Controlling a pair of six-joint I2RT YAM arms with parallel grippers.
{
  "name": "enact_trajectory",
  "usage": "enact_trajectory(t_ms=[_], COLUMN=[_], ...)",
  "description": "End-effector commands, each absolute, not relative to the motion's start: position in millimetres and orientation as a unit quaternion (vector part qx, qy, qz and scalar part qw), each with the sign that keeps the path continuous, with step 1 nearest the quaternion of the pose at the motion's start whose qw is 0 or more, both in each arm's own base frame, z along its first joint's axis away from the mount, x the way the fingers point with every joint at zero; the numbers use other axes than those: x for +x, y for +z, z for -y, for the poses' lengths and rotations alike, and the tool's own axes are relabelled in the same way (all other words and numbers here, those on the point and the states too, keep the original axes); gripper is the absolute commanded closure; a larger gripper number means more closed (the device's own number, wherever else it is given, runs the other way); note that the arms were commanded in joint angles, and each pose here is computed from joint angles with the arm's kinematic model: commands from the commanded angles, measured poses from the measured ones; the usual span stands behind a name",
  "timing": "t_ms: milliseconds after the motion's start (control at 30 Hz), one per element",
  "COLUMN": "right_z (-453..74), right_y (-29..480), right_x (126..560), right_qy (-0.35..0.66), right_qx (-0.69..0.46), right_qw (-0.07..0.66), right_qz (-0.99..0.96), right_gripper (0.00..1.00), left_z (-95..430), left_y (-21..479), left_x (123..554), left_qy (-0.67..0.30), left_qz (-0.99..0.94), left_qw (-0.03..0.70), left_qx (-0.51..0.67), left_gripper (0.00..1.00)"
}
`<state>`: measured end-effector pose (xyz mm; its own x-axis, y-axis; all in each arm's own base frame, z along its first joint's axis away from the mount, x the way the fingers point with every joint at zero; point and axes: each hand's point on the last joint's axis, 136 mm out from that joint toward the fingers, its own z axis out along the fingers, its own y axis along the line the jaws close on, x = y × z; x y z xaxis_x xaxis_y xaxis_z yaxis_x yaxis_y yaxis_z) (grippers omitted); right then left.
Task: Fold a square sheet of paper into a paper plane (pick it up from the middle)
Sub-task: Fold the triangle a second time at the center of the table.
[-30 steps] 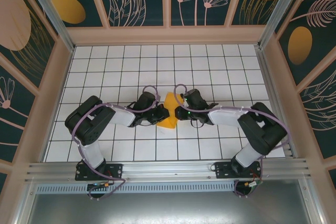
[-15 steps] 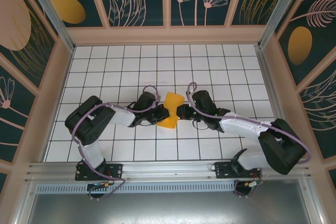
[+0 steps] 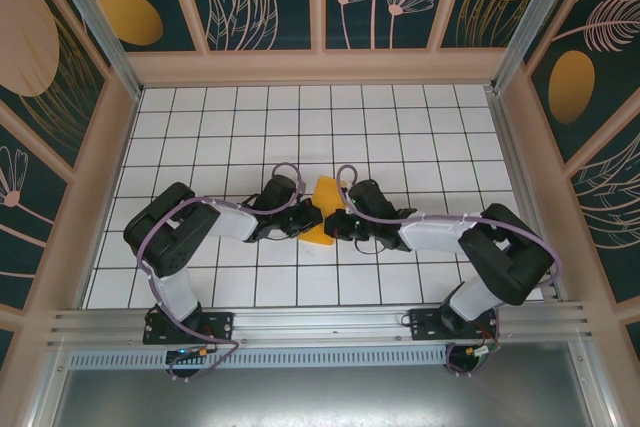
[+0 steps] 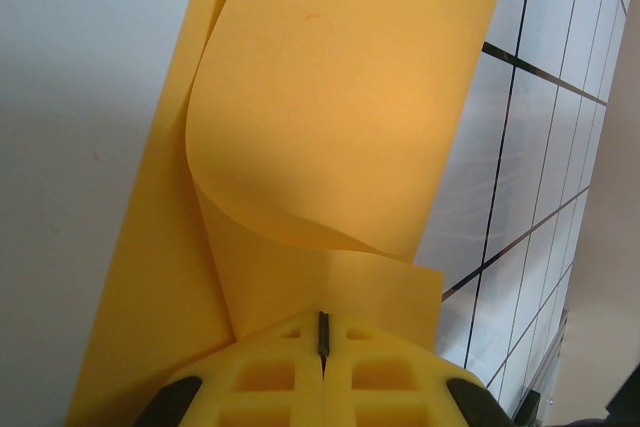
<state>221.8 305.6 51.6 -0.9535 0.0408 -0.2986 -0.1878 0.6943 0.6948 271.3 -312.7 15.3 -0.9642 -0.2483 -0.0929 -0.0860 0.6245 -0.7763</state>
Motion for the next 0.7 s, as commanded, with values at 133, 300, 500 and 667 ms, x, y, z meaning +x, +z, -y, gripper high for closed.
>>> enact_trajectory(t_ms=[133,300,500,667], right_z=[-322,-318,-309,-302], right_y=[57,42,26,18], right_x=[225,222,217,212], right_qy=[0.402,0.382,0.356,0.346], right_qx=[-0.048,-0.045,-0.038,-0.038], right_qw=[0.137,0.121,0.111,0.104], right_qz=[-0.904,-0.915,-0.927,-0.932], right_gripper=[0.98,0.98,0.98,0.98], left_z=[301,302,302,301], left_y=[-7,-7,-6,-8], left_x=[266,265,266,265], left_qy=[-0.386,-0.386,-0.386,-0.383], left_qz=[-0.913,-0.913,-0.914,-0.915], left_qw=[0.086,0.085,0.085,0.085], left_qx=[-0.098,-0.097,-0.095,-0.097], left_gripper=[1.00,1.00,1.00,1.00])
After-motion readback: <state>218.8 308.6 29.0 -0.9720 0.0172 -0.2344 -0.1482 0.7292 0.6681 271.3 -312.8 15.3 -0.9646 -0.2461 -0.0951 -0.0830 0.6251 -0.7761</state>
